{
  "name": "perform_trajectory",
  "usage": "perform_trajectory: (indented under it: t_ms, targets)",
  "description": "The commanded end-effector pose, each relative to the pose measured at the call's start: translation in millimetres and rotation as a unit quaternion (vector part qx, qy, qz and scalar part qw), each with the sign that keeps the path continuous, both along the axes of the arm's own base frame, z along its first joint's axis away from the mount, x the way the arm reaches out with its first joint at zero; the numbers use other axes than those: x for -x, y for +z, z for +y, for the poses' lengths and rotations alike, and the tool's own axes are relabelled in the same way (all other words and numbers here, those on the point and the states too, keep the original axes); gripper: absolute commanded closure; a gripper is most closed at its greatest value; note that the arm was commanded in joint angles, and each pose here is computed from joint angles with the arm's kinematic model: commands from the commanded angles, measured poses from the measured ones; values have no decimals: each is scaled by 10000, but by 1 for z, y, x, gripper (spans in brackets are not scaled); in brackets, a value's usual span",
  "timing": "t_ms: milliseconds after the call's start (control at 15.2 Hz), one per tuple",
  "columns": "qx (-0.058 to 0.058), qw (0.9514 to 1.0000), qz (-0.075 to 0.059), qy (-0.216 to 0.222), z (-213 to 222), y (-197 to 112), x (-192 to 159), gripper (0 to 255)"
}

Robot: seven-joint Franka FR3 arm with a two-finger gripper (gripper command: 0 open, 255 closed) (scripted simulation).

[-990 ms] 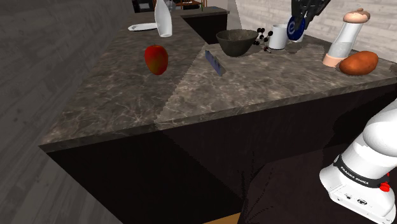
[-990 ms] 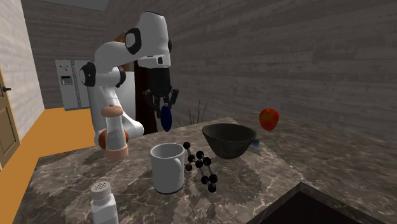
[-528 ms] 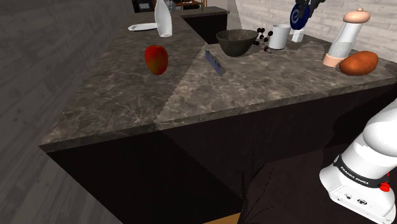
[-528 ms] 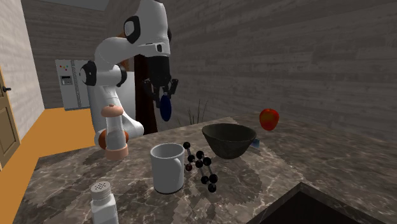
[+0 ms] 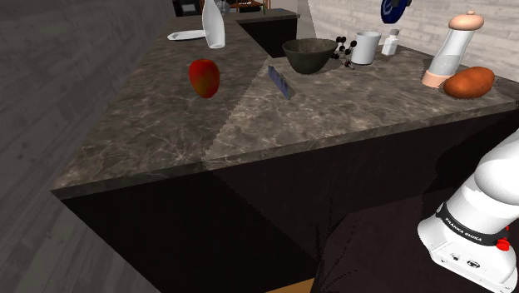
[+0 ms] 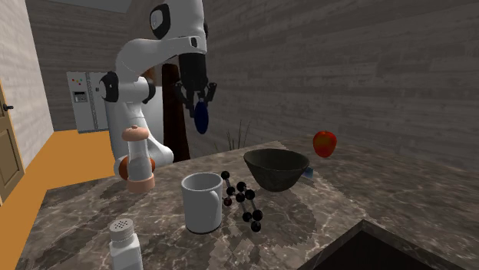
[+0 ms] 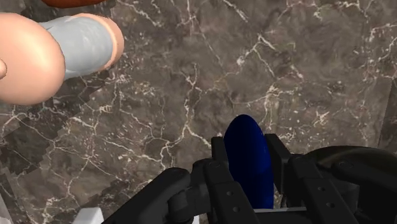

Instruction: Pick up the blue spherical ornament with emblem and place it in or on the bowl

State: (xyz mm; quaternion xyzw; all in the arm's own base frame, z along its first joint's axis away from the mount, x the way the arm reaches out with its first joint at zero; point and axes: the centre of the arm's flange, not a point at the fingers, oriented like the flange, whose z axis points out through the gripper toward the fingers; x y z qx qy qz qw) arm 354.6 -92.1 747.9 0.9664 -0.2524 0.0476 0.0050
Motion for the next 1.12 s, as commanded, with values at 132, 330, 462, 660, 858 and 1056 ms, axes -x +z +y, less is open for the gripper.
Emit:
perform_trajectory:
  t_ms: [132, 330, 462, 660, 858, 1056]
  targets:
    - [-1, 10000, 3, 1, 15, 2, -44, 255]
    - [-1, 10000, 3, 1, 28, 3, -81, 255]
    - [-1, 10000, 3, 1, 36, 4, -106, 255]
    - [-1, 10000, 3, 1, 49, 5, -144, 255]
    - [-1, 10000, 3, 1, 62, 6, -181, 255]
    - [-1, 10000, 3, 1, 71, 1, -208, 255]
